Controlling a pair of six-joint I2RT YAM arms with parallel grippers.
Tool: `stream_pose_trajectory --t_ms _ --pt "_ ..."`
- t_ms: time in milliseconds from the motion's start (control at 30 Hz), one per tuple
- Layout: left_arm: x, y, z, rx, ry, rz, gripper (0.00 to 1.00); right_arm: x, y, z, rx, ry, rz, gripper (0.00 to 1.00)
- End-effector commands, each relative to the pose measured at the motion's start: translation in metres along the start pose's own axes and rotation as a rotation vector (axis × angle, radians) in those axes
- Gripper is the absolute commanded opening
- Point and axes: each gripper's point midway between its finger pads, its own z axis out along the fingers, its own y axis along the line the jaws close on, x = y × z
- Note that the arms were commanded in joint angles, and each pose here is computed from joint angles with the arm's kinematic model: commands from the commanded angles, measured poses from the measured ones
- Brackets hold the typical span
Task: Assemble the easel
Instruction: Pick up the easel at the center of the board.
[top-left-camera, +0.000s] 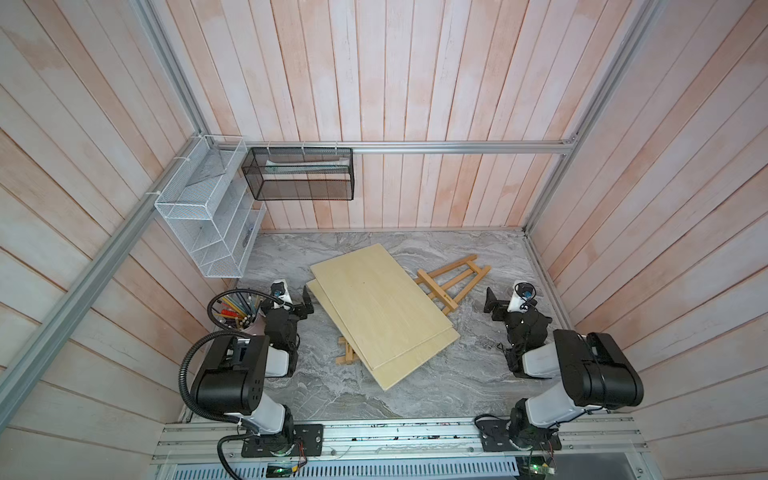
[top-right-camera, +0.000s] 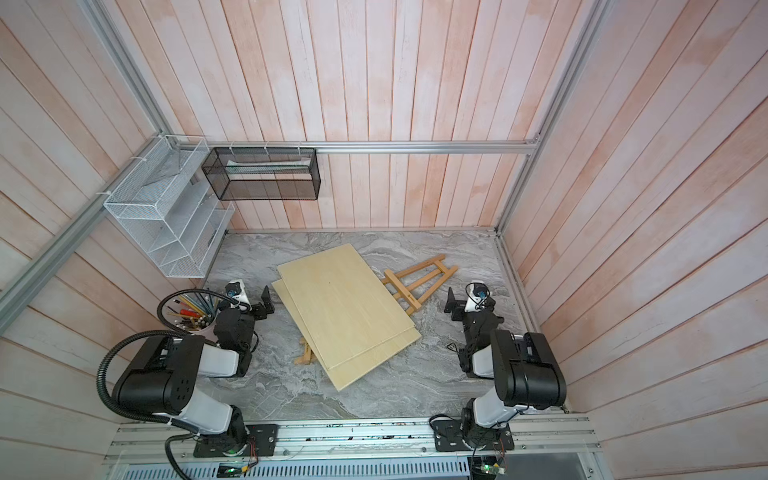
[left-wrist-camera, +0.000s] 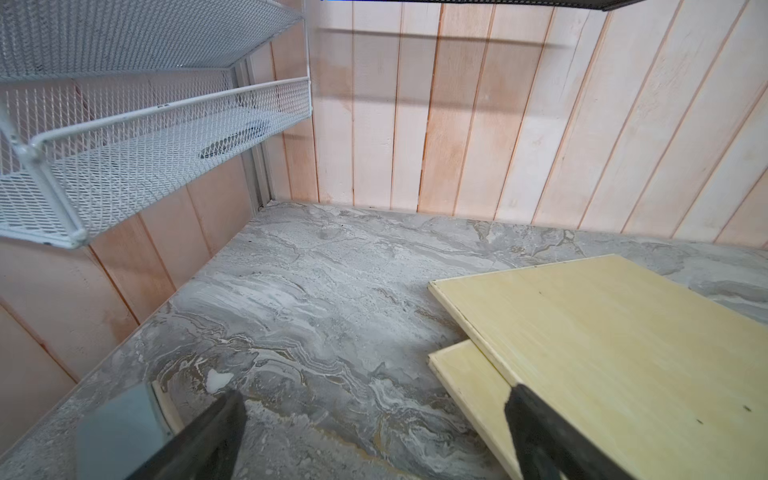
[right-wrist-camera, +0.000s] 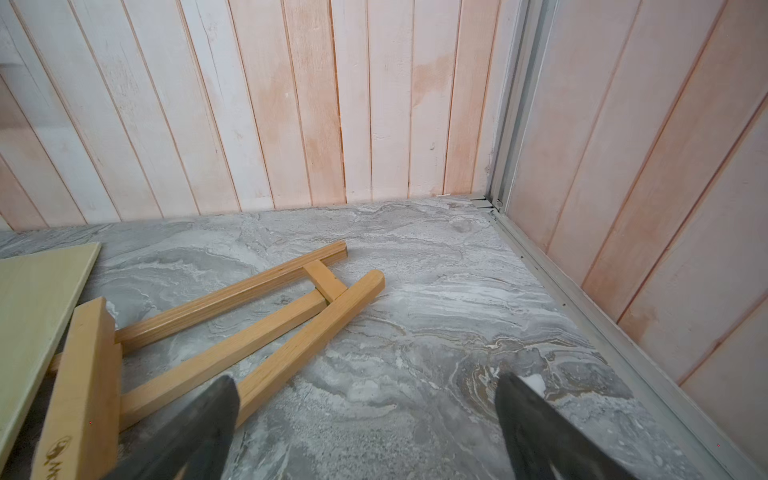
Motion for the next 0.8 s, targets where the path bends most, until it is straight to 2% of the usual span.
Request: stream_pose_trajectory --t_ms 0,767 --pt "-0.0040 -0.0026 0.0015 0.020 -0.014 -0.003 1.00 -0.0025 -0.0023 0.0016 0.010 -0.009 -0.008 0.98" --pt "-0.0058 -0.0027 -0.0001 0.021 -0.023 -0.002 1.00 -0.0029 -0.0021 0.0016 0.010 -0.010 -0.008 0.98"
